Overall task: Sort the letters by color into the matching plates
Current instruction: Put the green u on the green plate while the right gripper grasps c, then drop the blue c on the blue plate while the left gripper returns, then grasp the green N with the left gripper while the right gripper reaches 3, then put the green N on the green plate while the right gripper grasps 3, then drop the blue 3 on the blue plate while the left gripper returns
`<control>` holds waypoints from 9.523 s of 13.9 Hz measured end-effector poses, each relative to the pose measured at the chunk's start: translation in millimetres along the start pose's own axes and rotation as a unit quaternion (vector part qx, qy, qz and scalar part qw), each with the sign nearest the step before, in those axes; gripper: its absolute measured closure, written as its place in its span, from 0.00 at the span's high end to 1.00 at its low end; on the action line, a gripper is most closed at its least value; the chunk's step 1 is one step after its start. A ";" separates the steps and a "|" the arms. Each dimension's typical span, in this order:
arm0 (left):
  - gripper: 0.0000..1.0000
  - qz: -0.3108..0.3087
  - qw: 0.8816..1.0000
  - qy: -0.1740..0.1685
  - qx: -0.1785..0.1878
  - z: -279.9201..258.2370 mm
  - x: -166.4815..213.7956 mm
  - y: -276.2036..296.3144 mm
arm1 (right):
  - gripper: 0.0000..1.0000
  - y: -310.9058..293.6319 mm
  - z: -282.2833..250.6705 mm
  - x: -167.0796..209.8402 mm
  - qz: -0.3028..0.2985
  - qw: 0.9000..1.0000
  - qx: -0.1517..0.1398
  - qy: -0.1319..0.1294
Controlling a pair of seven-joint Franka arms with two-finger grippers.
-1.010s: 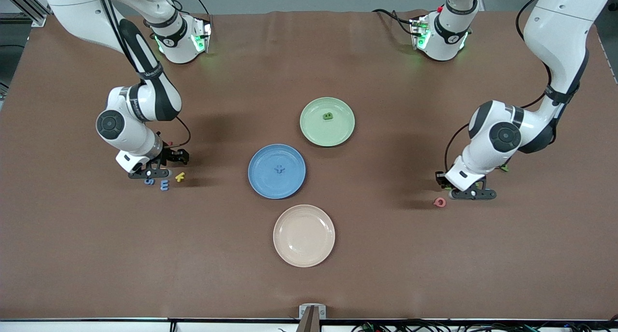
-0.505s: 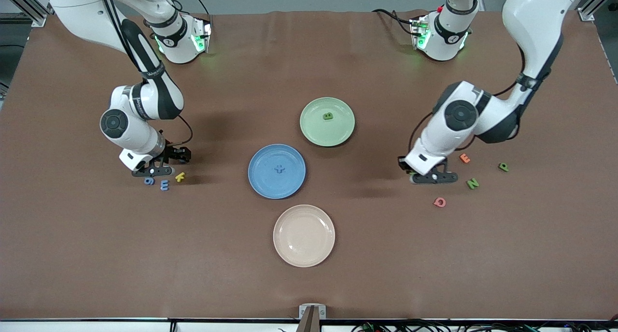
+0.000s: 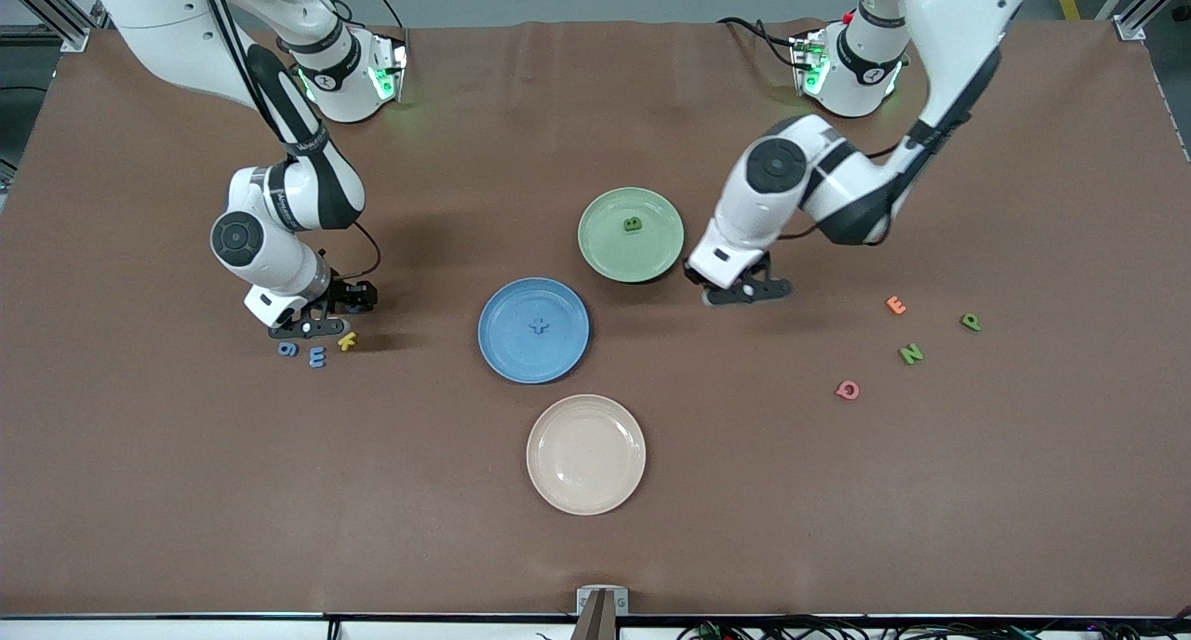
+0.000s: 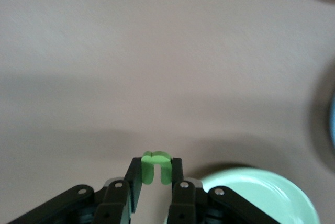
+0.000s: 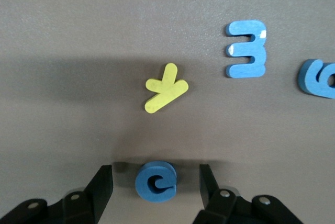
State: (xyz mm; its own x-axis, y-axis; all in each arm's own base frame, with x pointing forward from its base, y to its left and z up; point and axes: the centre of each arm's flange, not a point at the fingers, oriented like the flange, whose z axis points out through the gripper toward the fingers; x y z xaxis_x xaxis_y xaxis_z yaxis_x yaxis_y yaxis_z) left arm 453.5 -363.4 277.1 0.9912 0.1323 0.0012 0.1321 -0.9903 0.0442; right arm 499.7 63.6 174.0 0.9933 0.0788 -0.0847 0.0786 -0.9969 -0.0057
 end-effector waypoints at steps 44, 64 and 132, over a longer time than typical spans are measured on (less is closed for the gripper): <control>0.97 -0.083 0.995 0.044 0.038 6.0 188.7 -330.6 | 0.34 -282.6 -42.3 54.2 0.124 0.992 0.012 -0.002; 0.76 -0.132 0.991 0.011 0.029 57.9 183.6 -380.5 | 1.00 -291.7 -42.2 58.3 0.123 0.992 0.004 -0.001; 1.00 -0.137 0.988 0.070 0.026 -1.2 9.4 10.3 | 0.26 37.5 -67.2 117.5 -0.037 0.997 0.027 -0.062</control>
State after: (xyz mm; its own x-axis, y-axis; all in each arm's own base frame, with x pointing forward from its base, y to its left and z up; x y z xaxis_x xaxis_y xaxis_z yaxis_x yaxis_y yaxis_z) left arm 464.1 -372.3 278.7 0.9080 0.3970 0.1343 0.3993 -0.9168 0.0103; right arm 625.0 35.5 230.8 0.9666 0.1556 -0.2036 0.1443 -0.9871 -0.0694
